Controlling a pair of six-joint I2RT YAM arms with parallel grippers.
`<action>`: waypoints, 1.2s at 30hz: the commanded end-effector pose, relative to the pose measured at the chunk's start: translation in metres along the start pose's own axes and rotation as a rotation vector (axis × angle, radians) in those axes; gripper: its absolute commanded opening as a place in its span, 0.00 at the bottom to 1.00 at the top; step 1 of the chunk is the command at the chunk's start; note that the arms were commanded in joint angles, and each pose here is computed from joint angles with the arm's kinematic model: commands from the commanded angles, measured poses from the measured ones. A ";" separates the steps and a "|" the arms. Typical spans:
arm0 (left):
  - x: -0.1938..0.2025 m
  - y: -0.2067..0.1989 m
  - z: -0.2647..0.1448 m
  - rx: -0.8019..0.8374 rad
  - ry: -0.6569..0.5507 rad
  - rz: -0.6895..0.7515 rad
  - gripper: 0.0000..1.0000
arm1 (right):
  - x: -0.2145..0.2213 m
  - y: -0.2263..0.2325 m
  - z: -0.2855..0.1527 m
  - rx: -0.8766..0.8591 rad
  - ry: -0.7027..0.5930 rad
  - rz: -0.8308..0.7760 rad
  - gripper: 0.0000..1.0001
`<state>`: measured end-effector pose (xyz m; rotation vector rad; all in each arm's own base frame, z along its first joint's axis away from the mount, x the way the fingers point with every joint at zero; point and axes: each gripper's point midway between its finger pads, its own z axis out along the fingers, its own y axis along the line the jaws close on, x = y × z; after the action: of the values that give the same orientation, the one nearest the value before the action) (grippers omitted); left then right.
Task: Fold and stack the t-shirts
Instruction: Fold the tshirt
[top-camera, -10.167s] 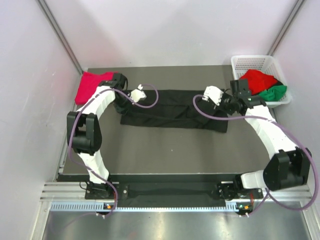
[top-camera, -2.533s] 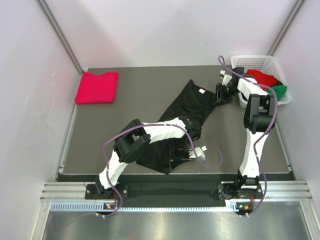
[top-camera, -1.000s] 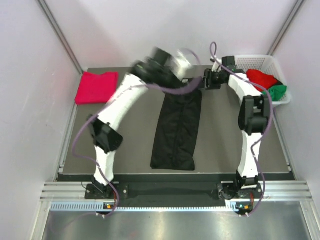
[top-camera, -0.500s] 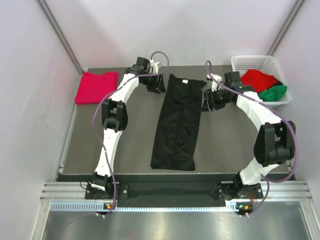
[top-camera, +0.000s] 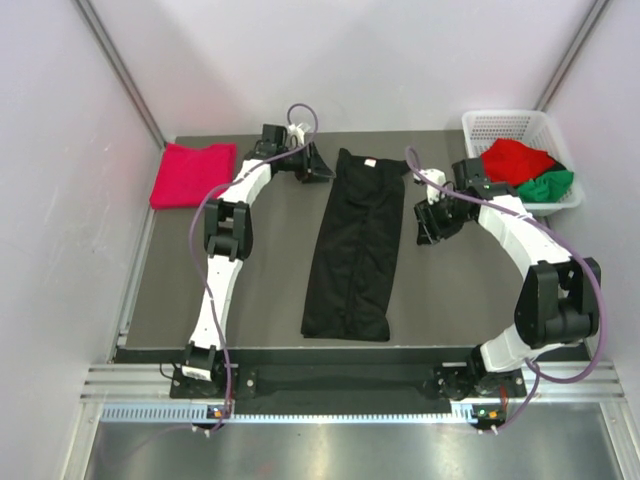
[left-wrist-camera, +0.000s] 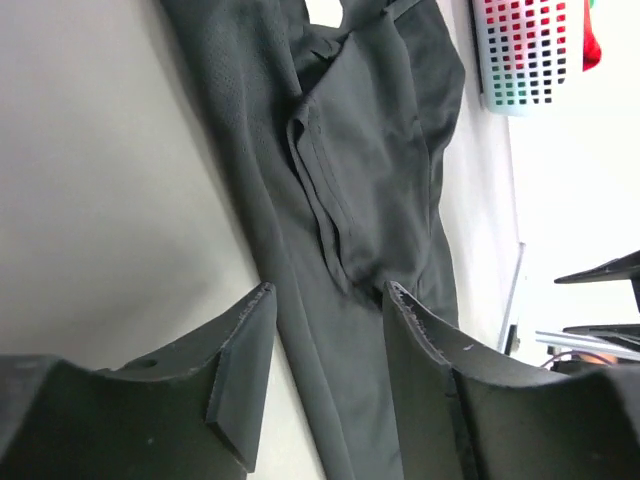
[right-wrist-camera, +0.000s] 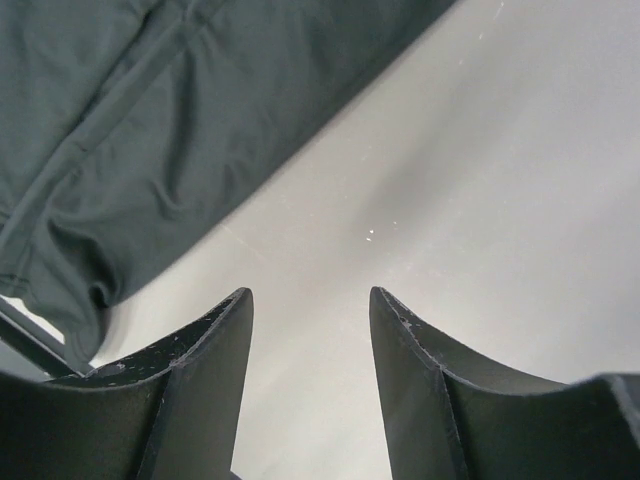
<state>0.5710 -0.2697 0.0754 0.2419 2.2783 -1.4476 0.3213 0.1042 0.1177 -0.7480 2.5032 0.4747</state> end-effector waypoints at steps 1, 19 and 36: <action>0.008 -0.004 0.024 0.106 0.010 -0.010 0.50 | 0.000 -0.007 -0.005 0.021 0.005 -0.043 0.51; 0.000 0.043 0.040 -0.061 -0.062 0.060 0.00 | -0.036 -0.046 -0.004 0.115 -0.026 -0.041 0.50; -0.015 0.060 -0.027 -0.223 -0.054 0.116 0.26 | -0.082 -0.058 0.024 0.095 -0.086 -0.026 0.51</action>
<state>0.6167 -0.2025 0.0383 0.1866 2.2571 -1.1859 0.4028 0.0916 0.1098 -0.7168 2.4973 0.3564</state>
